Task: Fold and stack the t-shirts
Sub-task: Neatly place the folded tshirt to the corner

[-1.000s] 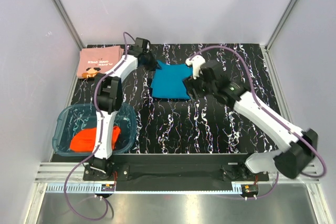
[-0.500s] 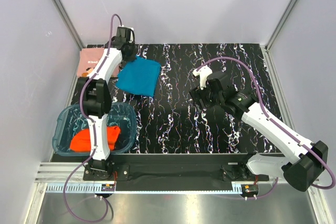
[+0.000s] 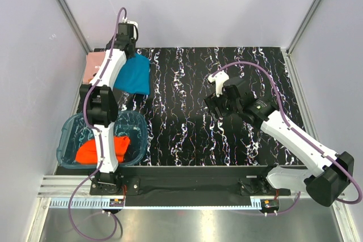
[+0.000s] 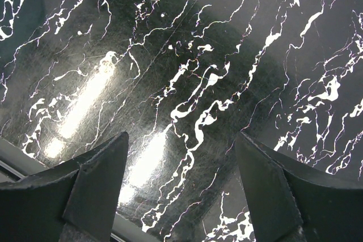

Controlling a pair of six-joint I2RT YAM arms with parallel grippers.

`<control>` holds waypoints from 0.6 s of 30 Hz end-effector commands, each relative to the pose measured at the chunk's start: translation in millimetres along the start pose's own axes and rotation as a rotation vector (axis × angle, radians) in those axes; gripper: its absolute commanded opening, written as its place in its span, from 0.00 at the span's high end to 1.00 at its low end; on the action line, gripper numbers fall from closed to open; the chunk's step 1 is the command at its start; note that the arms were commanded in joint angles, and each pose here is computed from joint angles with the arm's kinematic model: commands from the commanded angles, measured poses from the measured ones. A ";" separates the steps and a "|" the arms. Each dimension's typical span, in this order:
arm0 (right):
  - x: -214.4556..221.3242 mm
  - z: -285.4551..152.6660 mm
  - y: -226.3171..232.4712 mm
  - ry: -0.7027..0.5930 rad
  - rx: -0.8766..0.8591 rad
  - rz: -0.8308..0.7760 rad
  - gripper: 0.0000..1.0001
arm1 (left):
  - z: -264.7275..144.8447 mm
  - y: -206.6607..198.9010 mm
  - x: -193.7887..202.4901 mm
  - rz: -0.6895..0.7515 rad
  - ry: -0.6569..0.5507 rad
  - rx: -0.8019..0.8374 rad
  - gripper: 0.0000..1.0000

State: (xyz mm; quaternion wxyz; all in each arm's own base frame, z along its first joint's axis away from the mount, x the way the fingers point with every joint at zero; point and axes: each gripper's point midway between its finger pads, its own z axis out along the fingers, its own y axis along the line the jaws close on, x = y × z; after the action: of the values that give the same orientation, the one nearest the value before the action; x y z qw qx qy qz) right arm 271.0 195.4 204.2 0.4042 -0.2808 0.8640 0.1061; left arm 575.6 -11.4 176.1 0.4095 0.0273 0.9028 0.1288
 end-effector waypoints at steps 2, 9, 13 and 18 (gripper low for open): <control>-6.2 2.6 -1.2 -0.012 0.003 -0.008 0.17 | -22.6 37.4 -60.3 0.017 -0.184 -0.106 1.00; -3.4 7.6 0.0 0.015 -0.002 -0.009 0.17 | -7.7 45.7 -64.1 0.038 -0.201 -0.123 1.00; -2.7 13.1 1.1 0.033 -0.006 -0.010 0.17 | -6.7 52.1 -73.9 0.073 -0.228 -0.132 1.00; -6.2 17.4 3.1 0.041 -0.016 -0.009 0.17 | -4.0 53.1 -81.6 0.120 -0.254 -0.082 1.00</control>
State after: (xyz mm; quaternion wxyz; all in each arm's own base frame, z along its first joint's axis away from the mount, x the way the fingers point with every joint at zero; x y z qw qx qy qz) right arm 275.6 200.3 178.3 0.3650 -0.2888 0.8800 0.0948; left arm 604.6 20.4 209.4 0.4565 0.0684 0.8685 0.1805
